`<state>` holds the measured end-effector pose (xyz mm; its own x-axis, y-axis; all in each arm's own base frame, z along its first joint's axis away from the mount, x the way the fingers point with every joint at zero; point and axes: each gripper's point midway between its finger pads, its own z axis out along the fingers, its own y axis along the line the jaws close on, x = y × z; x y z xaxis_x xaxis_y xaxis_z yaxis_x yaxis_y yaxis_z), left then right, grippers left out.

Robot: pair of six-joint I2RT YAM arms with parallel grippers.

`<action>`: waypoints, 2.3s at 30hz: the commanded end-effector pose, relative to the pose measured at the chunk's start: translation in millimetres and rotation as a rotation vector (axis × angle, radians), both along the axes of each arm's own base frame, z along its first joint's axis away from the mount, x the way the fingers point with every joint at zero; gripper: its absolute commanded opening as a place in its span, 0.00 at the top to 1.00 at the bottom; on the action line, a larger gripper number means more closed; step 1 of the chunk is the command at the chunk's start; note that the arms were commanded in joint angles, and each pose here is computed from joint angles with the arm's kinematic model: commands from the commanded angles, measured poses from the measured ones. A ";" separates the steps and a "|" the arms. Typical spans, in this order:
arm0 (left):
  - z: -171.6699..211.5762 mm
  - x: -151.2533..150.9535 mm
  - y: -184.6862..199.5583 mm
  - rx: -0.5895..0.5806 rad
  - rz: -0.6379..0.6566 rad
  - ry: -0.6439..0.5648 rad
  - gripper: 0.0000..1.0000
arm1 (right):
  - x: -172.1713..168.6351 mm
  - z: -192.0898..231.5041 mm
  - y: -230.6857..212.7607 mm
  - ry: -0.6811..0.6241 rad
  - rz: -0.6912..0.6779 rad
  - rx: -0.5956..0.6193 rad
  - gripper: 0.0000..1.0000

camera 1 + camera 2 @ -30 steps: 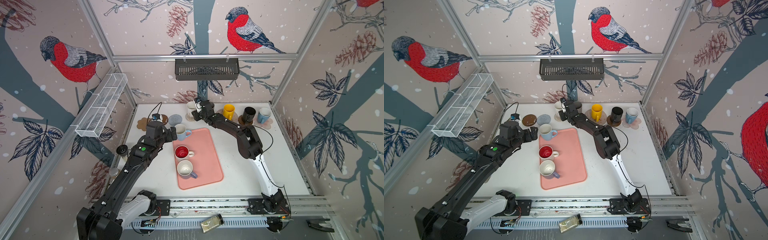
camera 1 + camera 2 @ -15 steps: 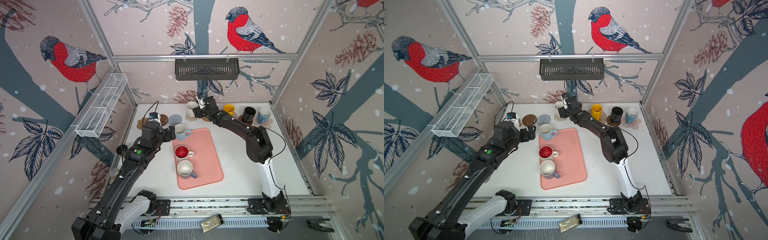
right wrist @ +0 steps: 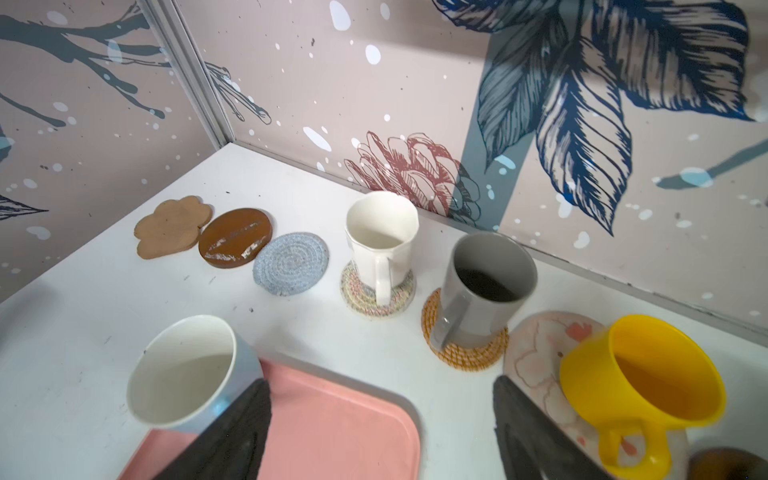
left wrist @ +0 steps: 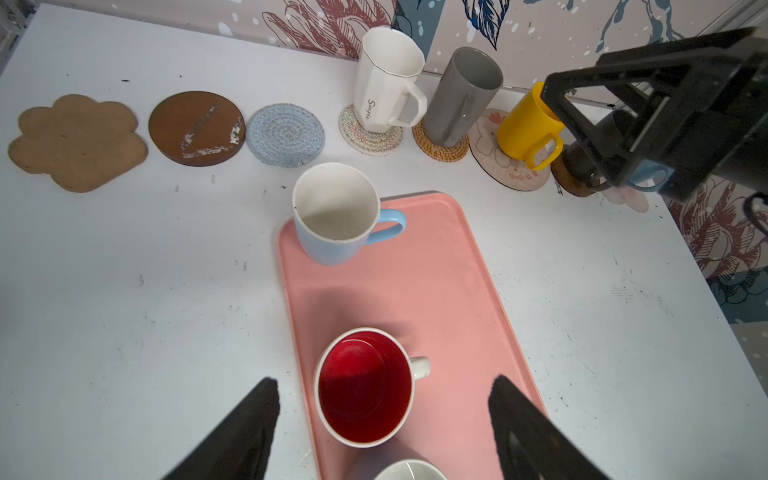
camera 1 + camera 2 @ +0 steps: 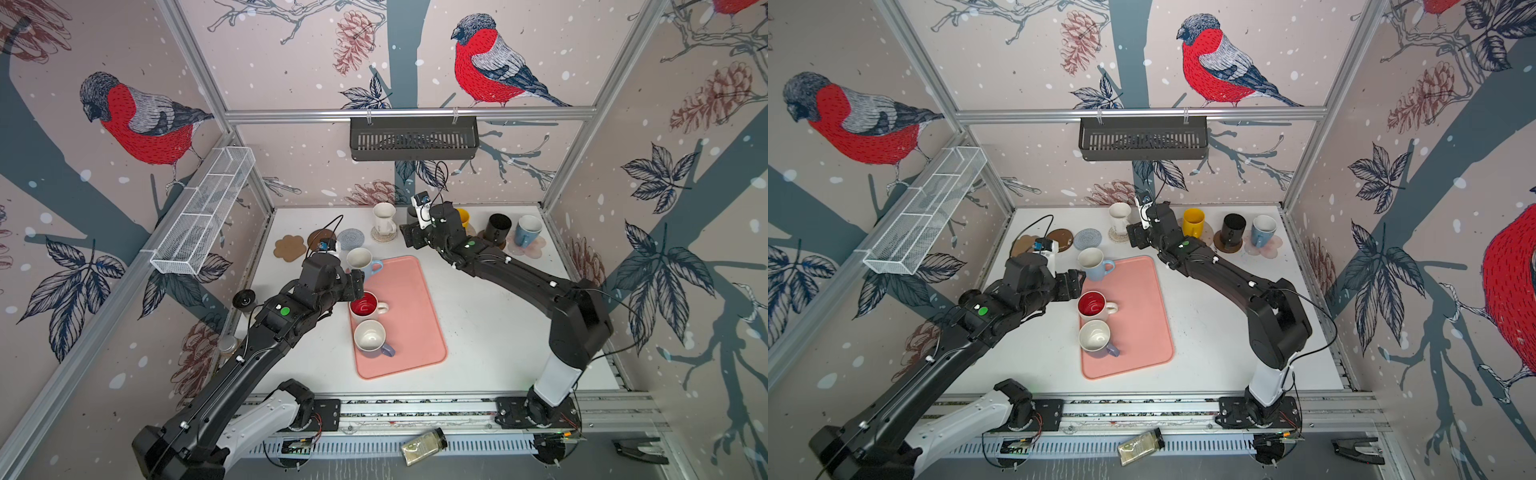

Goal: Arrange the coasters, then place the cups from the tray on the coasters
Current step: 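Lower the white mug onto the multicolour coaster and open the right gripper, then draw the right gripper back while the left gripper moves over the light blue mug, then lower the left gripper toward the light blue mug on the pink tray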

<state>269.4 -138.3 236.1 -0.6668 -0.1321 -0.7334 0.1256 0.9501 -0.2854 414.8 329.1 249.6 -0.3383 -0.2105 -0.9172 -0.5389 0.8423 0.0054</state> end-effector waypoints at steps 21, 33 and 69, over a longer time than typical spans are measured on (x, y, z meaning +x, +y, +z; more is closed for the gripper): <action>-78.5 96.1 -86.6 -0.006 0.234 0.120 0.04 | -76.7 -37.4 -166.6 0.139 -0.300 0.296 0.08; -111.0 116.9 -82.6 0.014 0.386 0.172 0.07 | -83.5 -50.4 -150.4 0.182 -0.220 0.355 0.09; -144.7 142.7 -59.7 -0.072 0.695 0.156 0.24 | -89.6 -51.8 -138.6 0.193 -0.171 0.379 0.11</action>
<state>412.4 -202.4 88.2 -0.5135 -0.6223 -0.5908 -0.5488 0.7675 -0.3313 323.5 186.8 190.2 -0.5289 0.1818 -0.8290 -0.3362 0.8520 0.4013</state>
